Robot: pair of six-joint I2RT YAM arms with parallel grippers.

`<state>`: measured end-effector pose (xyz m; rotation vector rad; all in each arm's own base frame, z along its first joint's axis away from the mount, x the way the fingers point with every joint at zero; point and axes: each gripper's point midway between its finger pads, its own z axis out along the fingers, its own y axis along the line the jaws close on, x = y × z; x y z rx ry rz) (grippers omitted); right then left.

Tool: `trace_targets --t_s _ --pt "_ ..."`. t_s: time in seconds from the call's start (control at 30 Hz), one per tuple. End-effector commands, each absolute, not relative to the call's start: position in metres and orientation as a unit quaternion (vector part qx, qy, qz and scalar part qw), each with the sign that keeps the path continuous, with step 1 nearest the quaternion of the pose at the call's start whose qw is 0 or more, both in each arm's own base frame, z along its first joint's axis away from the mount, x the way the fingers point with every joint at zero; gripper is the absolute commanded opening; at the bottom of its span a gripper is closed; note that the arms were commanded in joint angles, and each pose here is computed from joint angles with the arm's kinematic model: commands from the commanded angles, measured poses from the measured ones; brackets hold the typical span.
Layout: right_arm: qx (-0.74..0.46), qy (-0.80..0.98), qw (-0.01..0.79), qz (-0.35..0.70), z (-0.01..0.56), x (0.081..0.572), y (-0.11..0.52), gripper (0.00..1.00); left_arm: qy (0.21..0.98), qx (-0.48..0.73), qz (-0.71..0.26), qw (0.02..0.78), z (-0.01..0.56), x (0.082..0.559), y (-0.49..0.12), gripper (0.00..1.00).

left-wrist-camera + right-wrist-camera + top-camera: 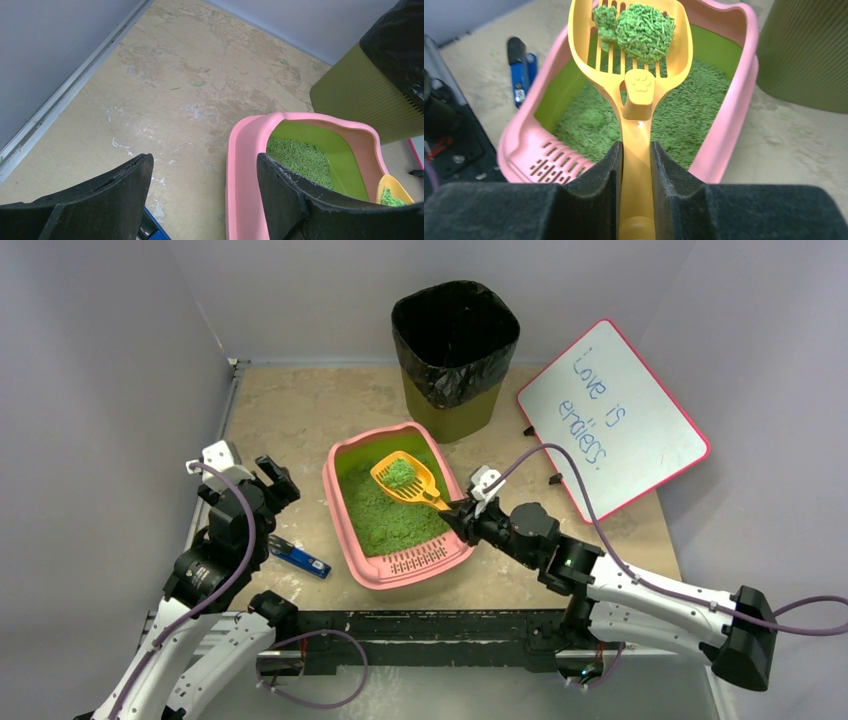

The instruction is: Clean the litter box

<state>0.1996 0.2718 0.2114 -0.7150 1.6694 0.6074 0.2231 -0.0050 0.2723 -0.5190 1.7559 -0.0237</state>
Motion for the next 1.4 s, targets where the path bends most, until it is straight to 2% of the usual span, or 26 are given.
trace_targets --t_s 0.0,0.13,0.23,0.33,0.47,0.57,0.7,0.9,1.17,1.37 --pt "-0.217 0.673 0.590 0.392 0.242 0.186 0.287 0.00 0.748 -0.233 -0.028 0.621 0.282 0.225 -0.007 0.75" --pt "-0.208 0.676 0.568 0.420 0.260 0.185 0.304 0.00 0.746 -0.236 -0.026 0.622 0.283 0.223 -0.005 0.75" --pt "-0.193 0.708 0.542 0.411 0.250 0.192 0.312 0.00 0.746 -0.233 -0.029 0.623 0.283 0.224 -0.007 0.76" --pt "-0.195 0.697 0.548 0.420 0.239 0.193 0.319 0.00 0.753 -0.228 -0.025 0.617 0.280 0.227 -0.009 0.76" --pt "-0.239 0.632 0.618 0.402 0.247 0.199 0.319 0.00 0.753 -0.230 -0.024 0.616 0.279 0.226 -0.008 0.76" --pt "-0.313 0.564 0.686 0.337 0.265 0.204 0.314 0.00 0.750 -0.232 -0.027 0.619 0.280 0.226 -0.008 0.76" --pt "-0.381 0.503 0.731 0.261 0.273 0.205 0.305 0.00 0.752 -0.230 -0.026 0.617 0.280 0.227 -0.009 0.76" --pt "-0.417 0.422 0.786 0.175 0.307 0.204 0.287 0.00 0.752 -0.230 -0.025 0.617 0.279 0.226 -0.008 0.76" --pt "-0.444 0.399 0.797 0.089 0.311 0.214 0.276 0.00 0.755 -0.227 -0.024 0.615 0.278 0.229 -0.010 0.76" --pt "-0.440 0.487 0.744 0.125 0.297 0.223 0.285 0.00 0.751 -0.229 -0.026 0.618 0.280 0.227 -0.009 0.77"
